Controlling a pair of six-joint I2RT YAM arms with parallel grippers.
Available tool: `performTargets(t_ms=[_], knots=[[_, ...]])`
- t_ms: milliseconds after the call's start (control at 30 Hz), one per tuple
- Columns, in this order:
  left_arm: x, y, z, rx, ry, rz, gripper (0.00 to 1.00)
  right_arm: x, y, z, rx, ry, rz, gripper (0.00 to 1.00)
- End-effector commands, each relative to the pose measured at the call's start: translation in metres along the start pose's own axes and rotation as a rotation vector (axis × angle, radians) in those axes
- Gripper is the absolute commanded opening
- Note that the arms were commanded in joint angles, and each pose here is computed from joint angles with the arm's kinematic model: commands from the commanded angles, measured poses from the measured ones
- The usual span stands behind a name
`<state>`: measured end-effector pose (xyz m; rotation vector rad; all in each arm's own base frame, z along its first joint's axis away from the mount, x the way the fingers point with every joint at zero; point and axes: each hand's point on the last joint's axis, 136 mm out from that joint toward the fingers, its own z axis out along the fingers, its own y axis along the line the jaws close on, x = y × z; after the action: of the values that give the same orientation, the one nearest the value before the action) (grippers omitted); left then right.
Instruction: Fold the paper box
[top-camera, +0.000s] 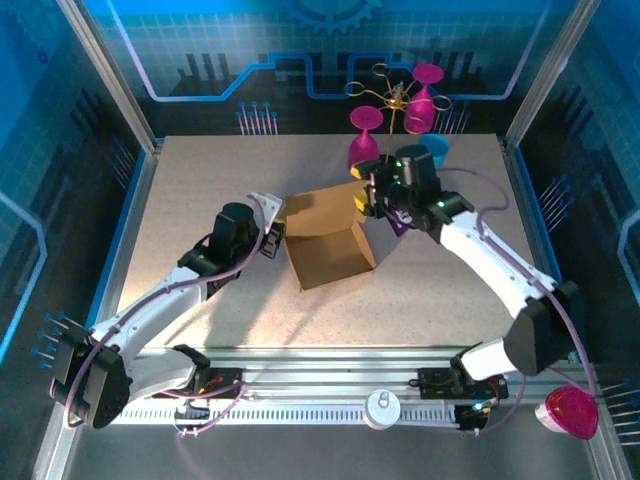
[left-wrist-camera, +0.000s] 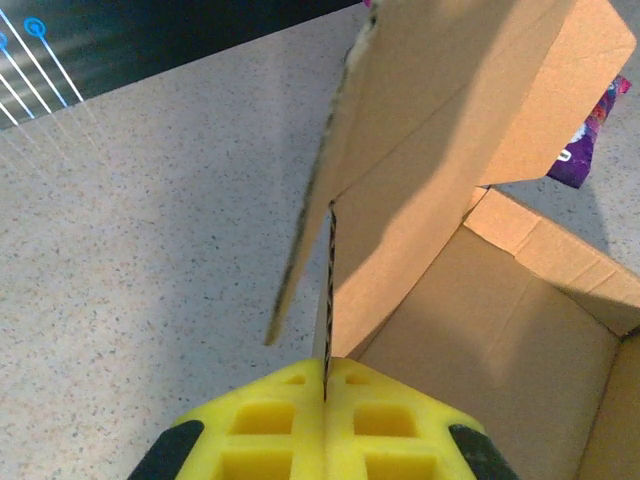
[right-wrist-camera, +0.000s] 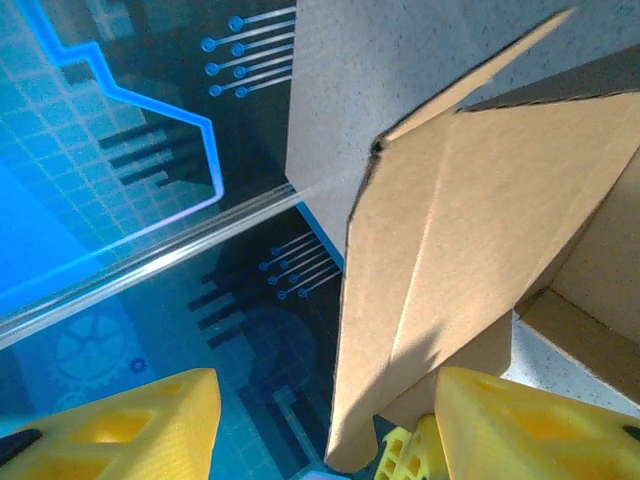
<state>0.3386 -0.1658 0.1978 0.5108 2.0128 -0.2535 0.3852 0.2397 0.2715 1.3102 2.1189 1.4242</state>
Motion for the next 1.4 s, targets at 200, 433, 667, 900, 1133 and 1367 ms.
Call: performTargets(t_ms=[200,433,667,900,1133,1367], knots=[[-0.007,-0.001,0.006,-0.008,-0.052,0.058,0.00,0.003,-0.015,0.039,0.108,-0.013,0.022,0.45],[-0.010,-0.009,0.005,0.041,-0.070,0.000,0.17,0.000,-0.018,0.043,0.110,-0.021,0.043,0.16],[-0.035,-0.037,-0.035,0.234,-0.106,-0.327,0.53,-0.003,-0.021,0.045,0.090,-0.026,0.091,0.00],[-0.054,-0.024,-0.082,0.286,-0.133,-0.952,0.59,-0.003,-0.023,0.047,0.094,-0.021,0.100,0.00],[-0.019,0.041,-0.065,0.108,0.069,-1.643,0.50,0.001,-0.027,0.050,0.096,0.001,0.097,0.00],[-0.033,0.055,-0.015,0.117,0.189,-1.869,0.49,0.004,-0.031,0.051,0.092,0.013,0.094,0.00]])
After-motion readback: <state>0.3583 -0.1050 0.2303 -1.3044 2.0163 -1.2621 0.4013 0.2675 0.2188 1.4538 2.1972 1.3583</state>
